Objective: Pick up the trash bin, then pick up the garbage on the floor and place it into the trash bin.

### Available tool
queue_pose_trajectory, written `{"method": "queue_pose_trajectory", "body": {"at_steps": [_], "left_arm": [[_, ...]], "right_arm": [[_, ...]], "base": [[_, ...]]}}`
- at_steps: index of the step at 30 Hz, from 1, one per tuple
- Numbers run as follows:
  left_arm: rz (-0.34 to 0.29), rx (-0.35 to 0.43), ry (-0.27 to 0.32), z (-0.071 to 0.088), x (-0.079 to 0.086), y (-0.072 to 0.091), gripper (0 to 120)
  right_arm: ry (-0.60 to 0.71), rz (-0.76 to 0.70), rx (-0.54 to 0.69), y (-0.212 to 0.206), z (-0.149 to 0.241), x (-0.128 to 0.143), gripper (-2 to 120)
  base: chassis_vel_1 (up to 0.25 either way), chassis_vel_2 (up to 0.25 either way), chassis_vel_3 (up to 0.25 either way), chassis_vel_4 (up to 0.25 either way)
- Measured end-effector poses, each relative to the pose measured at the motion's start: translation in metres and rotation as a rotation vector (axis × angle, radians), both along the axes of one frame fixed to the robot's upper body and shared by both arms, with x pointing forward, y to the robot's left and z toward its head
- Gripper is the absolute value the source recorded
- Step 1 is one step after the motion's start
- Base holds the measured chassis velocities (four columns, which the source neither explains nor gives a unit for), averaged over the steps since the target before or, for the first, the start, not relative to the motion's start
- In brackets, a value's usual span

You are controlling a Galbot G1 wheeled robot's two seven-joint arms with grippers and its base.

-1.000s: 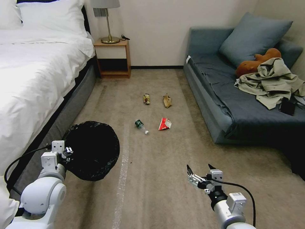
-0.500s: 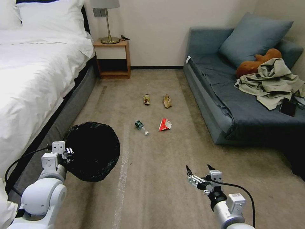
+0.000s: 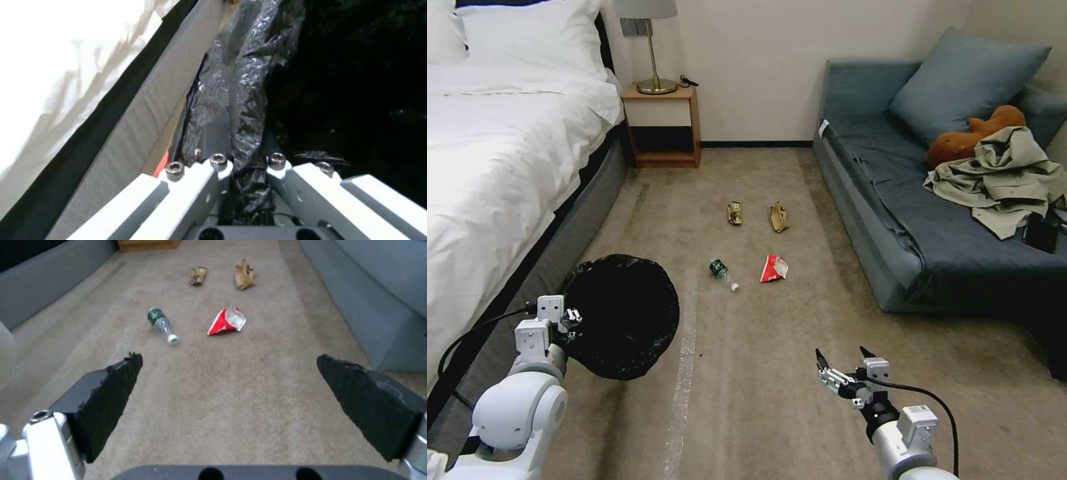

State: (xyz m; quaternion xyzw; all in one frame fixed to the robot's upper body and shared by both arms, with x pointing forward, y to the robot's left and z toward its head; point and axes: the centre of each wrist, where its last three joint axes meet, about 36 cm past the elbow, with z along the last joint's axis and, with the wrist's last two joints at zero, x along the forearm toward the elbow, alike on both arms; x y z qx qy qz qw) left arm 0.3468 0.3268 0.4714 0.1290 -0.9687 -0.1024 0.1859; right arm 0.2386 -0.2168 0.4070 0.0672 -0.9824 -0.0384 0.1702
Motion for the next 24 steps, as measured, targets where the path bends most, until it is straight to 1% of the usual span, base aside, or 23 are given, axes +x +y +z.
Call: {"method": "queue_pose_trajectory", "body": {"at_steps": [3, 7, 24], "left_arm": [[-0.013, -0.006, -0.008, 0.004, 0.0, -0.003, 1], [-0.014, -0.007, -0.009, 0.005, 0.0, -0.003, 1], [-0.006, -0.007, 0.01, -0.006, 0.003, 0.004, 1]], "right_arm": [[0.004, 0.0, -0.002, 0.001, -0.002, 0.0, 100], [0.006, 0.0, -0.002, 0.003, -0.004, 0.0, 100], [0.022, 0.005, -0.003, 0.008, -0.014, -0.002, 100]], "base": [[-0.062, 0.072, 0.064, -0.053], [-0.071, 0.07, 0.071, -0.057], [-0.089, 0.081, 0.094, -0.087]]}}
